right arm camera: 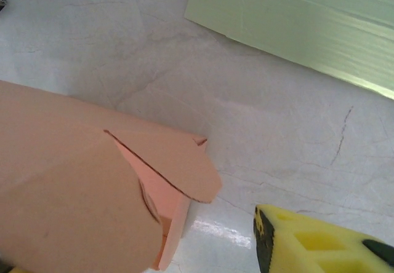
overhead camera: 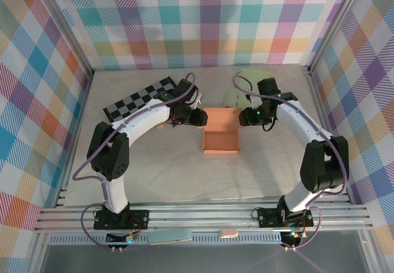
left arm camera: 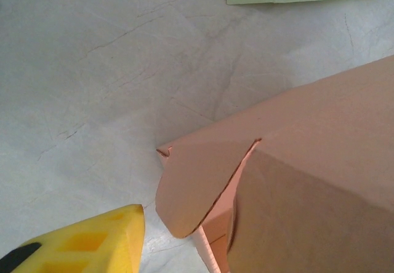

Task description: Fold the paper box

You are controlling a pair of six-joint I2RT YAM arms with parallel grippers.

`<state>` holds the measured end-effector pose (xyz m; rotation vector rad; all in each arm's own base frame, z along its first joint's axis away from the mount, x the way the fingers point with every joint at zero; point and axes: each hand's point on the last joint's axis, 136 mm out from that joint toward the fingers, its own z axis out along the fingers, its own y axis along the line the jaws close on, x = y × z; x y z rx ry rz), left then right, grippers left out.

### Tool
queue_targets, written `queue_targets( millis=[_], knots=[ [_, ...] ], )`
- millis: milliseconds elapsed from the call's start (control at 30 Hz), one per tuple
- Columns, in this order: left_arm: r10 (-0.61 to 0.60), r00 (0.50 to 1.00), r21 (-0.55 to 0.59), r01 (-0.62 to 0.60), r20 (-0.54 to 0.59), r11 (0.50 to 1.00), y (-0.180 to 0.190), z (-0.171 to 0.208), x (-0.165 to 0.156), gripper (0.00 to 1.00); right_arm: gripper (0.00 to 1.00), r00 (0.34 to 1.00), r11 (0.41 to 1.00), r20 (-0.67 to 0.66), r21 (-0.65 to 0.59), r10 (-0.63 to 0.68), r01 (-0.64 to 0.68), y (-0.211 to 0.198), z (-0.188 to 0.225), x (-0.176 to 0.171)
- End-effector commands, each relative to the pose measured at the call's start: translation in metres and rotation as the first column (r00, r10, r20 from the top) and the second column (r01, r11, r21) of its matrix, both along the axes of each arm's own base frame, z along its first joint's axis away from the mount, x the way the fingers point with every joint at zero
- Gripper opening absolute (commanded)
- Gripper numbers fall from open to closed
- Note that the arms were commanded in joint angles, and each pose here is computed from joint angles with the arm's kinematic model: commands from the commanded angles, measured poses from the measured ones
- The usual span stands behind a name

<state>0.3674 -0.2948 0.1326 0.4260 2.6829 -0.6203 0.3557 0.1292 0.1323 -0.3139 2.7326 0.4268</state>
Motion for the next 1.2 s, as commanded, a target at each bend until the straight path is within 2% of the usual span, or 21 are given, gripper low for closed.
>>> queue_targets(
  millis=[0, 300, 400, 500, 667, 1033, 1167],
  knots=[
    [-0.024, 1.000, 0.013, 0.024, 0.018, 1.000, -0.006, 0.005, 0.001, 0.44, 0.47, 0.997, 0.998, 0.054, 0.026, 0.060, -0.061, 0.011, 0.014, 0.016],
    [-0.018, 0.999, 0.037, 0.017, 0.028, 0.999, -0.007, 0.006, 0.002, 0.38, 0.40, 0.996, 0.996, 0.028, -0.013, 0.089, -0.089, 0.019, 0.006, 0.020],
    [-0.016, 0.999, 0.040, 0.015, 0.034, 0.999, -0.008, 0.007, 0.003, 0.32, 0.36, 0.995, 0.995, 0.027, -0.028, 0.096, -0.095, 0.022, 0.004, 0.020],
    [-0.016, 0.999, 0.037, 0.015, 0.033, 0.999, -0.009, 0.008, 0.003, 0.25, 0.31, 0.995, 0.995, 0.029, -0.039, 0.097, -0.096, 0.022, 0.005, 0.020],
    [-0.007, 0.999, 0.036, 0.006, 0.039, 0.999, -0.011, 0.010, 0.004, 0.20, 0.20, 0.996, 0.995, 0.029, -0.063, 0.084, -0.082, 0.021, 0.005, 0.022],
    [0.075, 0.996, 0.059, -0.078, 0.054, 0.995, -0.012, 0.013, 0.011, 0.09, 0.00, 0.998, 0.996, 0.055, -0.088, 0.002, 0.003, 0.031, 0.013, 0.024],
    [0.143, 0.987, 0.062, -0.148, 0.069, 0.987, -0.009, 0.014, 0.018, 0.06, 0.00, 0.994, 0.996, 0.075, -0.045, -0.074, 0.078, 0.042, 0.021, 0.024]
  ],
)
